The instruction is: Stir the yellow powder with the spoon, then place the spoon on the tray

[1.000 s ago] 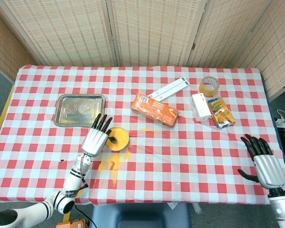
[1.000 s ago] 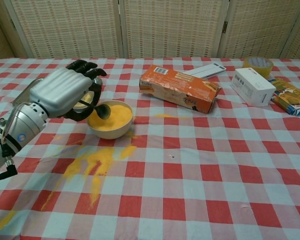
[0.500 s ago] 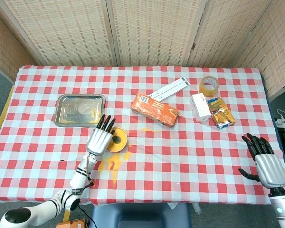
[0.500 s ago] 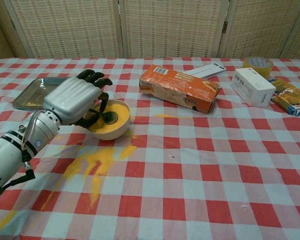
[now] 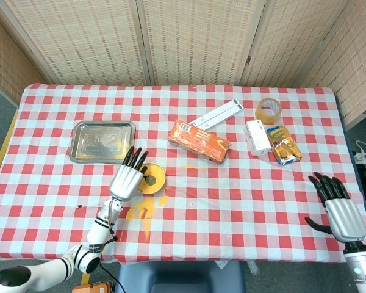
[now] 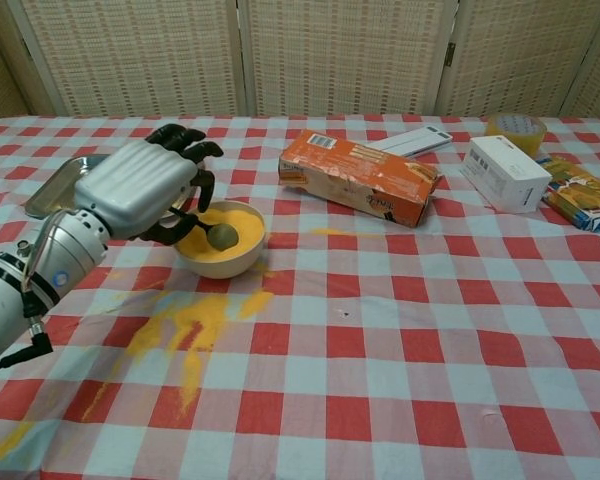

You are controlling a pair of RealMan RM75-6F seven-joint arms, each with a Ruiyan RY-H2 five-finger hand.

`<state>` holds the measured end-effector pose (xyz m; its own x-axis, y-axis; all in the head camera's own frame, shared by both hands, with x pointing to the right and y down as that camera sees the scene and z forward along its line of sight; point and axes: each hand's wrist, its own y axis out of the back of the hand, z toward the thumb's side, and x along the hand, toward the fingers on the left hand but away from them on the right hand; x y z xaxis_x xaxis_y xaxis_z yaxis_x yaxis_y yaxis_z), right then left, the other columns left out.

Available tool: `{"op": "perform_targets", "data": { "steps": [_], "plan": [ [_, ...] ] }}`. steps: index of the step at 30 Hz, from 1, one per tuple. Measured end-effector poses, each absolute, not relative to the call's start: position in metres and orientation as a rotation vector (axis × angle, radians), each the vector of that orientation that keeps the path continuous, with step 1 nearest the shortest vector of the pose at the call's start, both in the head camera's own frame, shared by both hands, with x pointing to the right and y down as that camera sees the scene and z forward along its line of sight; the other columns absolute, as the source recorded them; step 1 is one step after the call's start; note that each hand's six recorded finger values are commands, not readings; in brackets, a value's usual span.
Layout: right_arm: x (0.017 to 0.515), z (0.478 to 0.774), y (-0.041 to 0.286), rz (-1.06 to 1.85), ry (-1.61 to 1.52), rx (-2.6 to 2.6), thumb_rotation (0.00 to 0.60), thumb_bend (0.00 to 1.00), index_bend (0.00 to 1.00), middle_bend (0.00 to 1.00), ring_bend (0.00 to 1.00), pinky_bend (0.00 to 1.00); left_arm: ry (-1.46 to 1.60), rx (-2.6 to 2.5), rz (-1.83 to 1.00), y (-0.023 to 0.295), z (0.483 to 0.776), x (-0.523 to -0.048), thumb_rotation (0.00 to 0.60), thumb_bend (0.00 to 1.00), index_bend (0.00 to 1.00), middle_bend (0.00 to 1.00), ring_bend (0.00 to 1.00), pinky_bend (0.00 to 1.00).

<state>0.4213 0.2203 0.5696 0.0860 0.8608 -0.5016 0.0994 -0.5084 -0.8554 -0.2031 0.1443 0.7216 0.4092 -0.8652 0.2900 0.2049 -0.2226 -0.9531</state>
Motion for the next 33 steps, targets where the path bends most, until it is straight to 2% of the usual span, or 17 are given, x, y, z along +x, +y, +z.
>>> {"op": "perform_targets", "data": {
  "steps": [7,17,33],
  "plan": [
    [0.421,0.570,0.221,1.485,-0.953,-1.712,0.600,0.09,0.00,0.00,0.00,0.00,0.644,-1.462,-1.131,0.130,0.715,-0.218,0.600,0.46,0.49,0.11,0.00,0.04],
    [0.422,0.573,0.220,1.499,-0.945,-1.702,0.600,0.09,0.00,0.00,0.00,0.00,0.601,-1.526,-1.221,0.099,0.716,-0.237,0.600,0.46,0.43,0.09,0.00,0.04],
    [0.422,0.576,0.220,1.511,-0.938,-1.695,0.600,0.09,0.00,0.00,0.00,0.00,0.397,-1.614,-1.409,0.077,0.711,-0.246,0.600,0.46,0.42,0.08,0.00,0.04]
  ]
}}
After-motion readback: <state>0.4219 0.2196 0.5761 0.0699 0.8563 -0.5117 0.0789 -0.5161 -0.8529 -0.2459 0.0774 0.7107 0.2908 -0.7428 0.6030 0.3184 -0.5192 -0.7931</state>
